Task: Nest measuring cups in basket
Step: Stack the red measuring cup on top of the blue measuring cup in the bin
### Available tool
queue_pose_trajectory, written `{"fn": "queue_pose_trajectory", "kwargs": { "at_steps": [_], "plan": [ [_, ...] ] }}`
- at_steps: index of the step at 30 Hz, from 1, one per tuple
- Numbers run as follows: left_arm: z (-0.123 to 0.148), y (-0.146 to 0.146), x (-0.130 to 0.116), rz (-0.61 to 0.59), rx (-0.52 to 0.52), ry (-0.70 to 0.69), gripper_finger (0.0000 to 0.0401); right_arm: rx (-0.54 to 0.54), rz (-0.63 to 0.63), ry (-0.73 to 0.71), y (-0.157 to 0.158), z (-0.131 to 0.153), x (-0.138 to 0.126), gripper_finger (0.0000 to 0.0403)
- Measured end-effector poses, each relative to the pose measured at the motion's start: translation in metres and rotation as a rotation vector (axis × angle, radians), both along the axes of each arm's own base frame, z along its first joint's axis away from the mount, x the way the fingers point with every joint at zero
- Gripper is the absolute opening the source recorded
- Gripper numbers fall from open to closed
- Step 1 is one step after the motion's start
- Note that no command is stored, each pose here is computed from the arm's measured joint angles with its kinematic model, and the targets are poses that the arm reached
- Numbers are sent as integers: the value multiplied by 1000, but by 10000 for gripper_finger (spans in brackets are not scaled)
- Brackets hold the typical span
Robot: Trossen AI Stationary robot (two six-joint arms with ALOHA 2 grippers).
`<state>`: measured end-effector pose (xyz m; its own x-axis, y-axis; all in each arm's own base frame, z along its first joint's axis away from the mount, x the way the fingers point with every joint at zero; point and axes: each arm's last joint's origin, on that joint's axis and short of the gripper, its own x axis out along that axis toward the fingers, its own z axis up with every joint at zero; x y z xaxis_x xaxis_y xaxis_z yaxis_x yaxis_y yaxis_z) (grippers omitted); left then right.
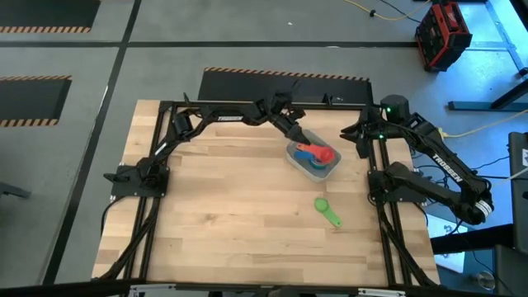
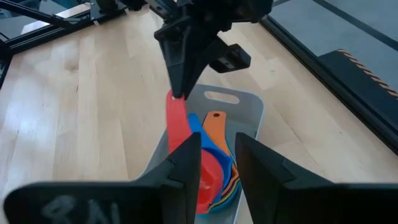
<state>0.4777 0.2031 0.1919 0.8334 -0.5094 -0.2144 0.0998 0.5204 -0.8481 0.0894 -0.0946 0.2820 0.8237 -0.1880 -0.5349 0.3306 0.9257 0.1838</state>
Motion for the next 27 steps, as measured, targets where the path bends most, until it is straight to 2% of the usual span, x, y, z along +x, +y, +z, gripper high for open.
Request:
{"fn": "queue_pose_trajectory", "kwargs": {
  "at_steps": [17, 27],
  "plan": [
    [1, -5, 3, 14, -59, 31, 15, 1, 1, 0, 0, 0, 0, 103],
    [1, 3, 0, 44, -107, 60, 12, 1, 1, 1, 0, 0, 0, 103]
  ]
}}
